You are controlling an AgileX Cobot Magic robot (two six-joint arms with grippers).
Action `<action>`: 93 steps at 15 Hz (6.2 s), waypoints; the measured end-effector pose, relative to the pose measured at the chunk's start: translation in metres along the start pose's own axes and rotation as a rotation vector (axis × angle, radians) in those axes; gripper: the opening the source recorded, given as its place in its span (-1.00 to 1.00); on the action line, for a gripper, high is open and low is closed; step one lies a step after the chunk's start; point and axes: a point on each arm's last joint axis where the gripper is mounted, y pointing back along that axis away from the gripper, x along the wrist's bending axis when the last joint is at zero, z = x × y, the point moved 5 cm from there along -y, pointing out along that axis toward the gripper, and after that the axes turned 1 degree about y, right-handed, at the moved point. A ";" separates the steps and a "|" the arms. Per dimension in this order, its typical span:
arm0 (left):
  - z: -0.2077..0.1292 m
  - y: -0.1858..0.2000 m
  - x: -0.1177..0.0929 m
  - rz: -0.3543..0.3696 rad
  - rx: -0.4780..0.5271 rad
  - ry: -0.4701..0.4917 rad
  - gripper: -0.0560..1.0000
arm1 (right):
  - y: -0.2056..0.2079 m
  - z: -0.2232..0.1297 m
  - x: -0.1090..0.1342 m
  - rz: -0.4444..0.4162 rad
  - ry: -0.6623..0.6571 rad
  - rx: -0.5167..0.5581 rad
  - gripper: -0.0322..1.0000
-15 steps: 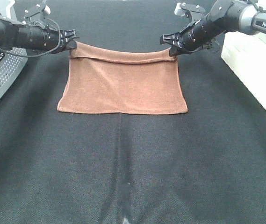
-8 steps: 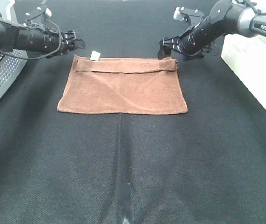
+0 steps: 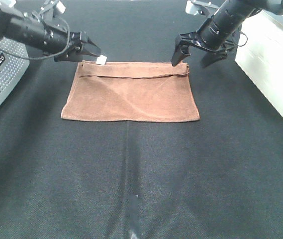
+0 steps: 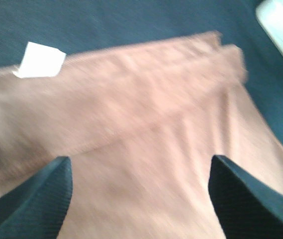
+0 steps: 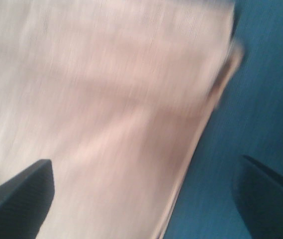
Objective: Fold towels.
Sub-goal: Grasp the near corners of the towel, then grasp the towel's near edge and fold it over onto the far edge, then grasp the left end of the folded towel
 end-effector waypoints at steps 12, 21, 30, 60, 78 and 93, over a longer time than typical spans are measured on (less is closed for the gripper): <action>-0.063 0.068 -0.010 0.127 0.224 0.298 0.48 | 0.025 -0.063 0.016 0.015 -0.151 0.235 0.80; -0.085 0.077 0.010 0.224 0.230 0.405 0.48 | 0.006 -0.091 0.030 0.130 -0.152 0.137 0.77; -0.106 0.038 0.016 0.267 0.244 0.390 0.48 | -0.031 -0.102 0.018 0.142 -0.200 0.167 0.62; -0.233 0.113 -0.040 0.314 0.557 0.402 -0.88 | 0.007 -0.247 0.049 0.047 -0.343 0.363 -0.94; -0.102 0.050 -0.002 0.347 0.198 0.315 -0.58 | -0.025 -0.101 0.019 0.015 -0.204 0.062 -0.80; -0.121 0.032 0.012 0.359 0.236 0.376 0.39 | -0.007 -0.096 0.020 -0.013 -0.150 0.047 0.53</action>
